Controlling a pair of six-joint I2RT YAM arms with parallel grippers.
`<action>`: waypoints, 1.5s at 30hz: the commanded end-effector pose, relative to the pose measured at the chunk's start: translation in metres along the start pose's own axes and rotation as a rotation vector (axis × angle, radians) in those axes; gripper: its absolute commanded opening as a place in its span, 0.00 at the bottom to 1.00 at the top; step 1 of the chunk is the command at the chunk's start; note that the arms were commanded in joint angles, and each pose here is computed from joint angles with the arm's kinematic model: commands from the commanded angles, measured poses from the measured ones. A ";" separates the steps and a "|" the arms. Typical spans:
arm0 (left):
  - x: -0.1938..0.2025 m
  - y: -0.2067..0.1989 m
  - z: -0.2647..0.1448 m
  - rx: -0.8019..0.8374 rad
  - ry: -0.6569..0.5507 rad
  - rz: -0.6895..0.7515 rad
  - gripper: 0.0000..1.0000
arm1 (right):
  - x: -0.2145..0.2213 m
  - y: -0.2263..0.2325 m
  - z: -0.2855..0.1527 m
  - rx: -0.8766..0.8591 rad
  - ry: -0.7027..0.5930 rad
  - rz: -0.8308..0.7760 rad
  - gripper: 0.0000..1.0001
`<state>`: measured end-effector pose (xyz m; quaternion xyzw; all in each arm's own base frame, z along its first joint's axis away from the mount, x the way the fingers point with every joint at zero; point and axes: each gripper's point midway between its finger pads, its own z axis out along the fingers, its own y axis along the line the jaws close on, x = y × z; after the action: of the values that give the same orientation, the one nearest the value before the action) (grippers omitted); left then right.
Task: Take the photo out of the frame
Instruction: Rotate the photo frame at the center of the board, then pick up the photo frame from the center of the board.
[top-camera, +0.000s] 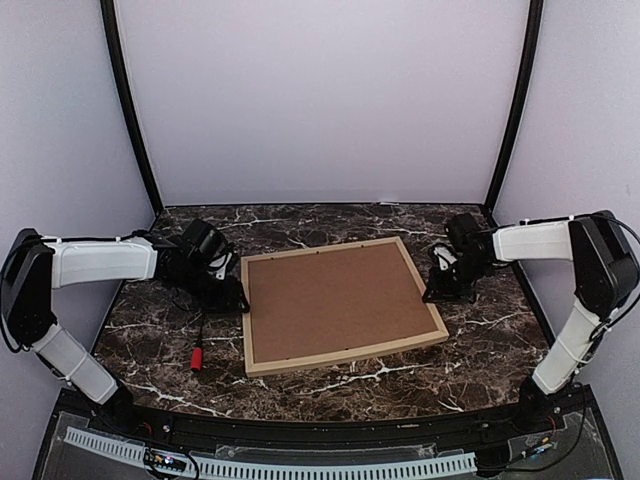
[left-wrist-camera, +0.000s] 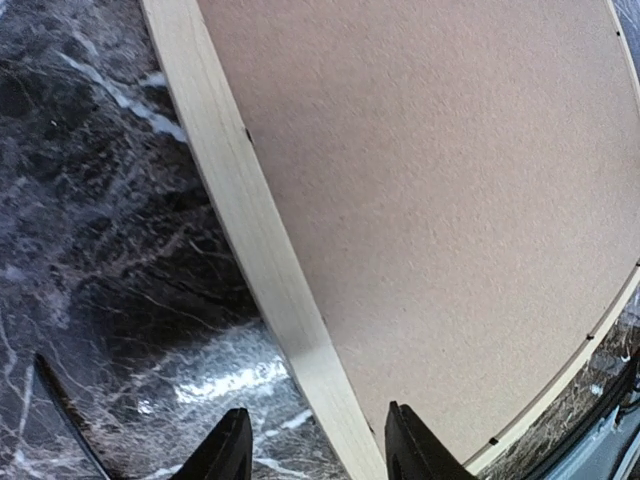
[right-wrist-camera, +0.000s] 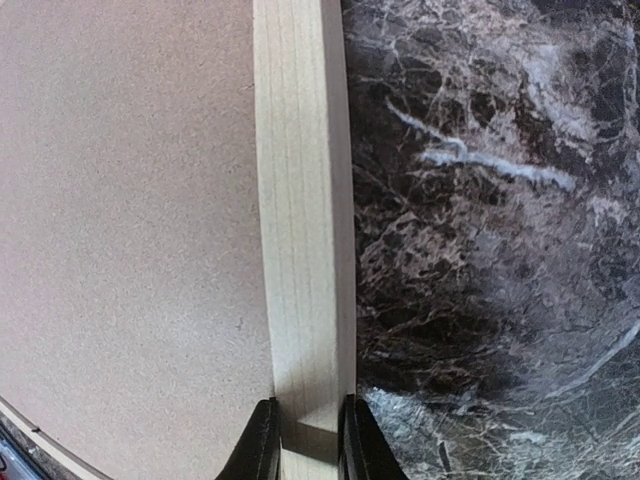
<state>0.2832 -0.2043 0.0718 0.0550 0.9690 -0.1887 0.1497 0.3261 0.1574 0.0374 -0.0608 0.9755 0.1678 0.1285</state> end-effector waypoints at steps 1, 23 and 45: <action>0.031 -0.016 0.002 0.076 0.106 0.004 0.49 | 0.008 0.017 -0.009 -0.107 -0.012 0.071 0.00; 0.059 0.004 0.033 -0.132 0.178 -0.026 0.27 | 0.027 0.028 -0.013 -0.149 -0.020 0.071 0.00; -0.041 -0.033 -0.063 -0.150 -0.198 0.151 0.00 | -0.012 0.048 -0.091 -0.132 -0.230 -0.002 0.77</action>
<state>0.2816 -0.2082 0.0996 0.0649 0.9761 -0.0997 0.1817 0.2999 0.1676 0.1030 -0.0296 0.9559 0.2233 0.1886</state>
